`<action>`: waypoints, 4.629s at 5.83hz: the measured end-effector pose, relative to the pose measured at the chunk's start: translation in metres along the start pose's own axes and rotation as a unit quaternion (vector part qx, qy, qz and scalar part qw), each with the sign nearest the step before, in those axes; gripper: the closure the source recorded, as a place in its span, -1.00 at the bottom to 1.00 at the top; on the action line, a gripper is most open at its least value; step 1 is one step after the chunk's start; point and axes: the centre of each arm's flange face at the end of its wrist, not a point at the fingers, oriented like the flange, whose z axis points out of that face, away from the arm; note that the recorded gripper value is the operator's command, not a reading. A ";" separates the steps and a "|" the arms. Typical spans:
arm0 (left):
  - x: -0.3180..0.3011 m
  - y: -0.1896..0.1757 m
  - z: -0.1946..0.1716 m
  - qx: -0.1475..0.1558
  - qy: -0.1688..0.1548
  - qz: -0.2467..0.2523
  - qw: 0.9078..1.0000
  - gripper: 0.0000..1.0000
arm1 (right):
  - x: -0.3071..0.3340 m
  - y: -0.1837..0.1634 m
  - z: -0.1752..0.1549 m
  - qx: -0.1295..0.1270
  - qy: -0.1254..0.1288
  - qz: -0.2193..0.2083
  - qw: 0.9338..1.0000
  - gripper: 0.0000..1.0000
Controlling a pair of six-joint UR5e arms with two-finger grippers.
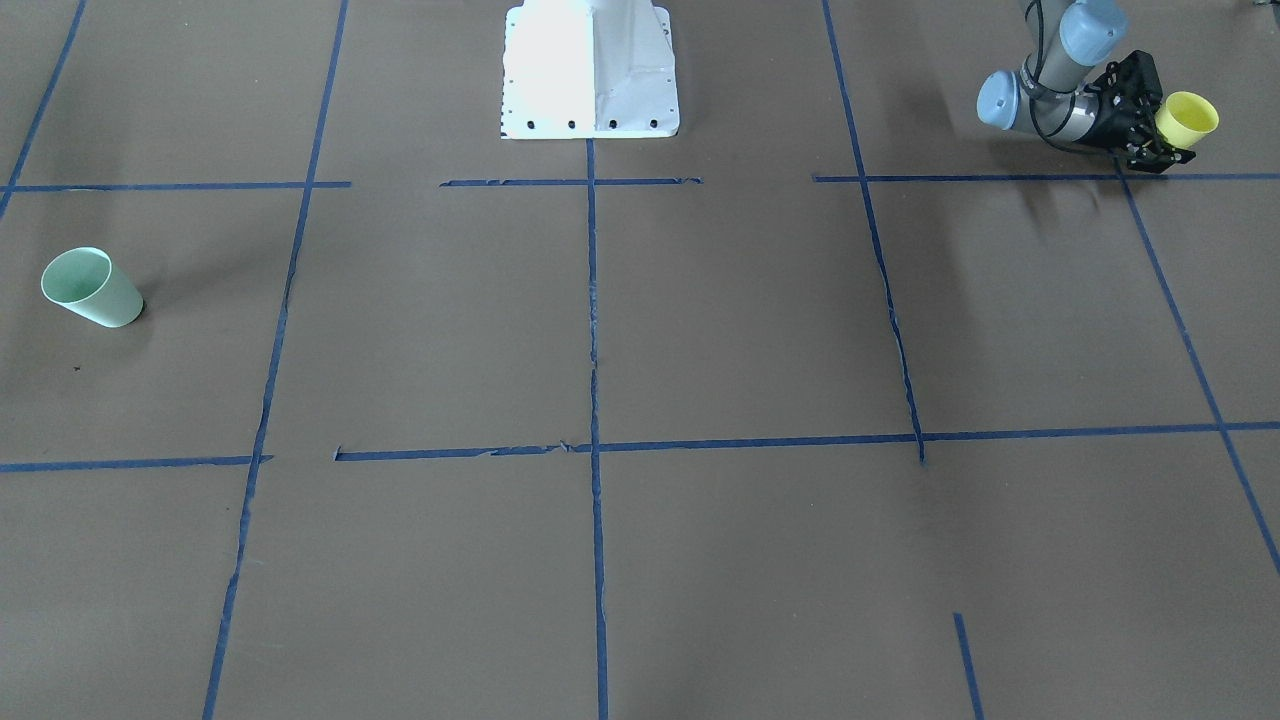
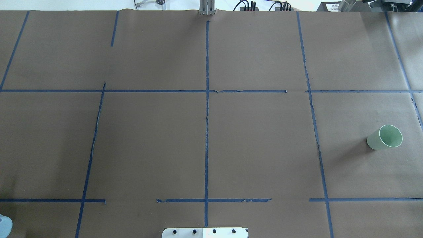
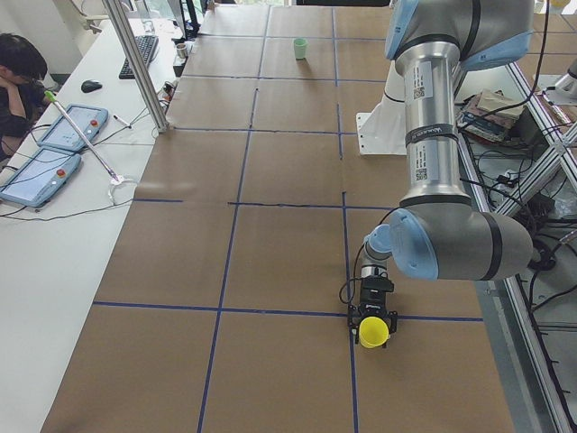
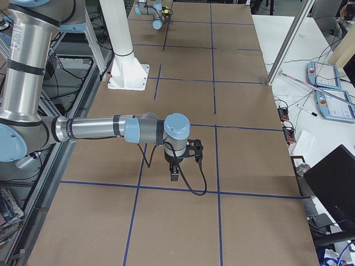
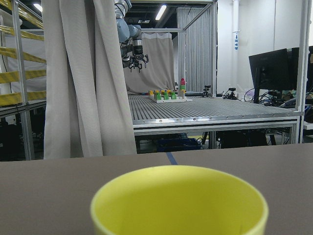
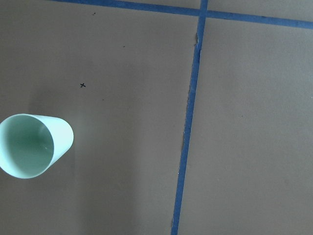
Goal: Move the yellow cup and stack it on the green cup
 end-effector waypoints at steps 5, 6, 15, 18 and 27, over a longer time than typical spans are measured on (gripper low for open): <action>0.024 -0.038 0.047 0.021 0.046 0.040 0.998 -0.04 | 0.001 0.001 0.001 -0.002 0.000 0.003 1.000 -1.00; 0.048 -0.052 0.060 0.018 0.063 0.041 0.997 -0.04 | 0.001 0.001 0.002 -0.002 -0.001 0.004 1.000 -1.00; 0.263 -0.206 0.120 -0.144 0.451 0.108 0.874 0.37 | 0.010 0.002 0.010 -0.012 -0.004 0.014 1.000 -1.00; 0.372 -0.255 -0.027 -0.163 0.659 0.023 0.734 0.35 | 0.009 0.002 0.011 -0.011 -0.007 0.014 1.000 -1.00; 0.429 -0.135 -0.519 -0.013 0.668 0.127 0.733 0.34 | -0.045 -0.061 -0.013 0.037 -0.006 0.003 0.999 -0.97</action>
